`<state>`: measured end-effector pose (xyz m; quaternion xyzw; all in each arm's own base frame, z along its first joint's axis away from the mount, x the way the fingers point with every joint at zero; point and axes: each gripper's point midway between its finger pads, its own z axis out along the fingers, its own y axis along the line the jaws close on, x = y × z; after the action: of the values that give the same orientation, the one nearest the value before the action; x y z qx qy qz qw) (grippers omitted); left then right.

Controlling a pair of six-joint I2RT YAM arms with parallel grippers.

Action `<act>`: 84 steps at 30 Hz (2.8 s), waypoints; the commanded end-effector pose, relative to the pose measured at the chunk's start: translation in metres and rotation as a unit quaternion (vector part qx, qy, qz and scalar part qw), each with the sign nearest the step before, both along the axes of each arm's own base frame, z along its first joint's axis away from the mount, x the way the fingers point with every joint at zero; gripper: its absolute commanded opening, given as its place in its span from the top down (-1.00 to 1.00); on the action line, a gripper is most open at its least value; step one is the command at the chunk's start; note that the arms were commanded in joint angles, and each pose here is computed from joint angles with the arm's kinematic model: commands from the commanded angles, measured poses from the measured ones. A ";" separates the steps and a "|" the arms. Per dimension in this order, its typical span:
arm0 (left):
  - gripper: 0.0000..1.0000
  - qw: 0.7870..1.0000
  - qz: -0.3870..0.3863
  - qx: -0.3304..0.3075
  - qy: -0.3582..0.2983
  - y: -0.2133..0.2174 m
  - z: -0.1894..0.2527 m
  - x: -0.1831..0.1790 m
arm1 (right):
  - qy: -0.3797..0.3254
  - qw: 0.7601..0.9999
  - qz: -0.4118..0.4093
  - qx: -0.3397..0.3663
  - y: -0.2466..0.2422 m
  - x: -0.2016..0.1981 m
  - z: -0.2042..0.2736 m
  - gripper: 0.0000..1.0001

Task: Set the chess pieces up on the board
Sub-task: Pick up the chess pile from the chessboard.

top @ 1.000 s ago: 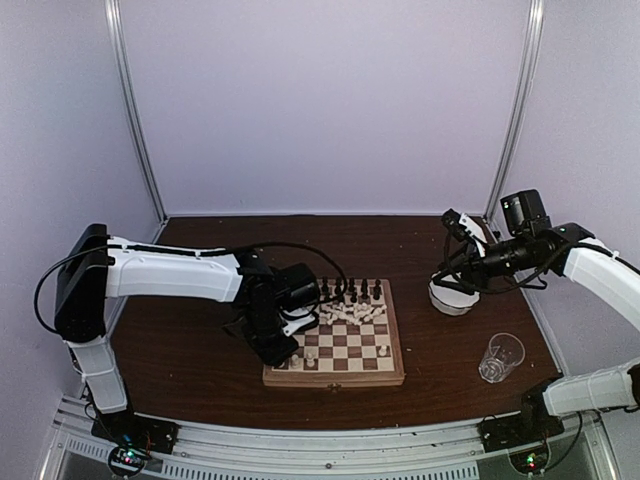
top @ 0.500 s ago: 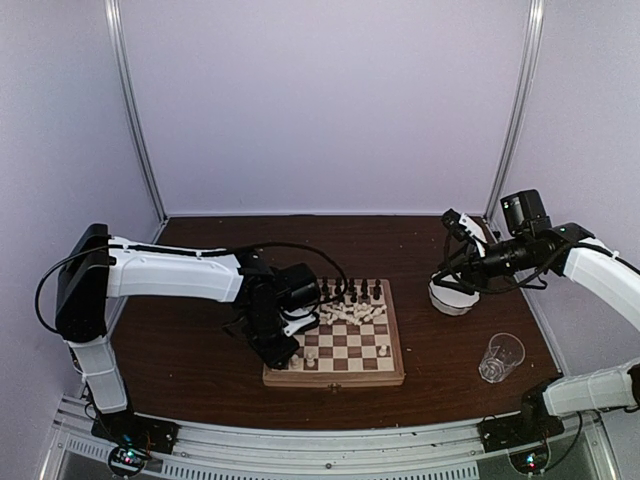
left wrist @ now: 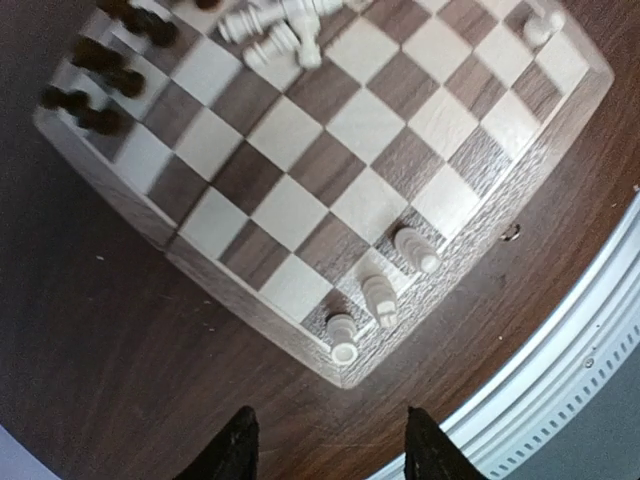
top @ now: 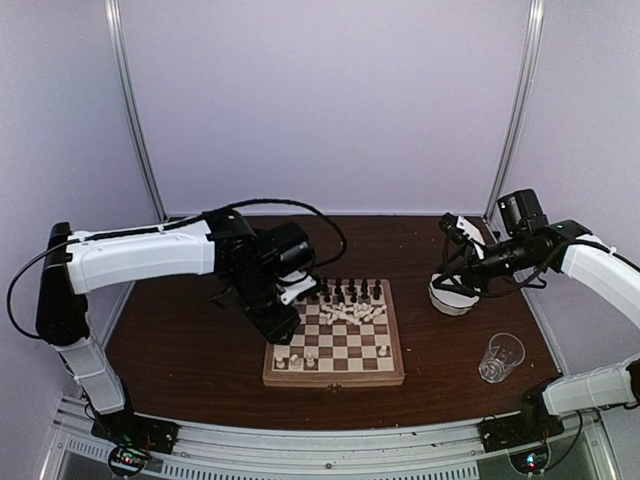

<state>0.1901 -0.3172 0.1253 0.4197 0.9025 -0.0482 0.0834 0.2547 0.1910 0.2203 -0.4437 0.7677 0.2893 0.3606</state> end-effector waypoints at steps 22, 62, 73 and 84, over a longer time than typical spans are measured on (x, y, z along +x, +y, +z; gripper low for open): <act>-0.01 0.925 0.183 -0.246 -0.223 0.011 0.110 0.068 | 0.015 0.959 0.155 -0.238 0.125 0.007 -0.124 0.37; -0.04 0.930 0.176 -0.241 -0.216 0.014 0.084 0.064 | 0.051 0.950 0.077 -0.297 0.140 0.028 -0.151 0.90; 0.01 0.917 0.143 -0.354 -0.118 -0.034 0.055 0.065 | 0.069 0.960 0.115 -0.245 0.142 0.000 -0.105 0.93; -0.04 0.885 0.226 -0.406 -0.032 -0.073 0.029 0.086 | 0.069 0.963 0.138 -0.219 0.149 -0.008 -0.101 0.93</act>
<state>0.2613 -0.3669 0.1449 0.1929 0.8830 -0.3109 0.2941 0.2536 0.3343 0.1106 -0.5822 0.7808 0.1702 0.1497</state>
